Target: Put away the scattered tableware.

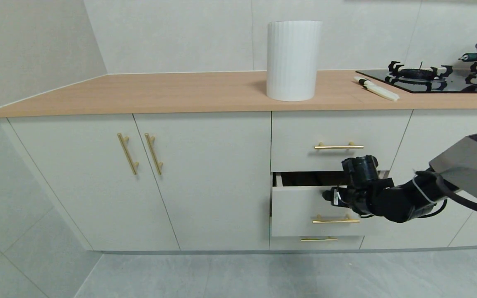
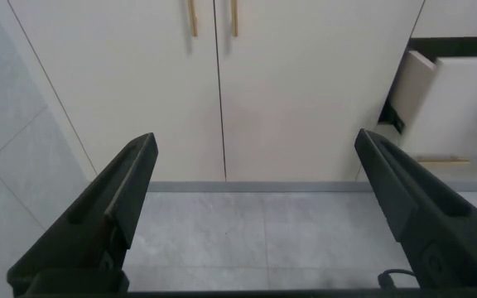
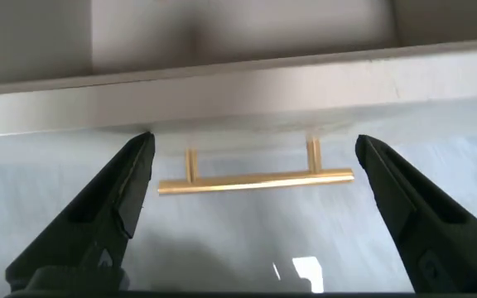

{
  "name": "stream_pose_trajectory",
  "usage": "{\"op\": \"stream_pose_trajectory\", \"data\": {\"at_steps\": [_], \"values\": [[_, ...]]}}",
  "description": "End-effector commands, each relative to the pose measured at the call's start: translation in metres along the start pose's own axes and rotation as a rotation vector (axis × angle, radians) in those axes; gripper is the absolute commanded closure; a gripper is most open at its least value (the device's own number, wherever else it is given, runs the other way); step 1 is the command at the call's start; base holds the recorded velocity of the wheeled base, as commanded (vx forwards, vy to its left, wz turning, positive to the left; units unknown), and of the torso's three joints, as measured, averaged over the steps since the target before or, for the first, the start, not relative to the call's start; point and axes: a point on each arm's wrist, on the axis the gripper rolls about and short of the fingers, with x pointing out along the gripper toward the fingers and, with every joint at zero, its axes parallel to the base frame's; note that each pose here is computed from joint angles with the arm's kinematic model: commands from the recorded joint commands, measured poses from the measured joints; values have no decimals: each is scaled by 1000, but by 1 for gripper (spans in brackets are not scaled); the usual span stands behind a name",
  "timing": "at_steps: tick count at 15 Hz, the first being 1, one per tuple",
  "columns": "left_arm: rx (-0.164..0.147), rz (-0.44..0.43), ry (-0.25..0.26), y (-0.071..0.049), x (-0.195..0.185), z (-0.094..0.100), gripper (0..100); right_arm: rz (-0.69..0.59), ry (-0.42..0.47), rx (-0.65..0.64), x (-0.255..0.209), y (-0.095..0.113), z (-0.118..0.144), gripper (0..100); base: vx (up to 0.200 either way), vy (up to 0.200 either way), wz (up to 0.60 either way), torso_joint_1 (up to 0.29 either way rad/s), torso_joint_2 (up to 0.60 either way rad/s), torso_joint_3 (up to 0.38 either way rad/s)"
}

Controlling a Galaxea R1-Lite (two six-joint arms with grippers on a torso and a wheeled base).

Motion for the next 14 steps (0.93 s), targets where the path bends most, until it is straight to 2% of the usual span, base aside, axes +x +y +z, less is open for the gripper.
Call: {"op": "stream_pose_trajectory", "data": {"at_steps": [1, 5, 14], "values": [[0, 0, 0, 0, 0, 0, 0, -22, -20, 14, 31, -3, -15, 0, 0, 0, 0, 0, 0, 0], [0, 0, -1, 0, 0, 0, 0, -47, -159, 62, 63, -5, -18, 0, 0, 0, 0, 0, 0, 0], [0, 0, 0, 0, 0, 0, 0, -92, -304, 208, 90, -7, 6, 0, 0, 0, 0, 0, 0, 0]]}}
